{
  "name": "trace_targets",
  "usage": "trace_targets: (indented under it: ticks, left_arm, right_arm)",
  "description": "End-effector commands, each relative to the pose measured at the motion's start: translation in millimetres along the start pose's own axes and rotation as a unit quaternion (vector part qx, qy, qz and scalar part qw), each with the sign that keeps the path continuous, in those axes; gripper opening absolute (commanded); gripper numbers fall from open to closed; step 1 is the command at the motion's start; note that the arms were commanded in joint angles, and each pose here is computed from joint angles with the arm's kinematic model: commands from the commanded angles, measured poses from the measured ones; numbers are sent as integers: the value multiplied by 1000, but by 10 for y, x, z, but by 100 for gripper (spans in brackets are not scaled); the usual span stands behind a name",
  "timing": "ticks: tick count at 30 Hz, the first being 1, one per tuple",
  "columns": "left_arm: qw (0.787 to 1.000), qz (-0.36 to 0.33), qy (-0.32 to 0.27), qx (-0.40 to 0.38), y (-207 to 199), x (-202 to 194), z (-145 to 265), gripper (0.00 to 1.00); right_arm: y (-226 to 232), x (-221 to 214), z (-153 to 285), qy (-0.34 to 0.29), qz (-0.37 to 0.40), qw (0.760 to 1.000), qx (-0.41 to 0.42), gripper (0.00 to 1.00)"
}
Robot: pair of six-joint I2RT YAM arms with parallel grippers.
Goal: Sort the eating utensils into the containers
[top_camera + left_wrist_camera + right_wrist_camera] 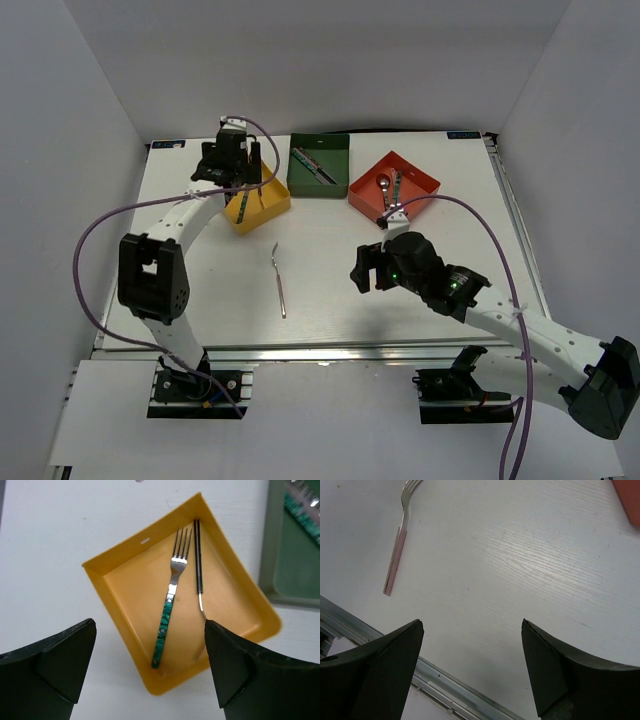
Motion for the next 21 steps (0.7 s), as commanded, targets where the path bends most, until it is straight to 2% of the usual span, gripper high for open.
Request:
trace_targets:
  ticks: [1,5,8,10,11,13,17,21]
  left_arm:
    - [992,105,-69,4,126,450,764,98]
    - [986,166,-11,6,-97,-16,1122,97]
    - [985,171,8,-32,-577,-502,1458,97]
    - [978,199,16,-53,-760,-714,1538,95]
    - [981,181,29,-61,-907,-961,1557,94]
    - [981,182,43,-60,-1036,-1145,1566,93]
    - [987,127,81,-58,-1326,-1585,1550,90]
    - [987,125,104,-18,-1346,-1906,1494,83]
  right_arm:
    - [54,144,103,-29,2,1000,6,84]
    - [32,100,135,-29,-11,1000,5,84]
    - [9,56,139,-26,-16,1000,1,85]
    - [2,48,134,-24,-18,1000,0,85]
    - [-4,29,125,-20,-19,1000,-2,85]
    - [-3,8,121,-15,-21,1000,-1,85]
    - [-22,-29,119,-11,-27,1000,-4,85]
    - [-38,-72,118,-9,-32,999,-4,84]
Point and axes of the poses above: each gripper's point midway between its finger pads, its own z axis back along the fingers, its own y axis along the line the jaws close on, x = y × z, the point moved 8 cm from there along z, back along the fingers, and after that the axes turned 6 degrees about -z, right-handed, at the moved point
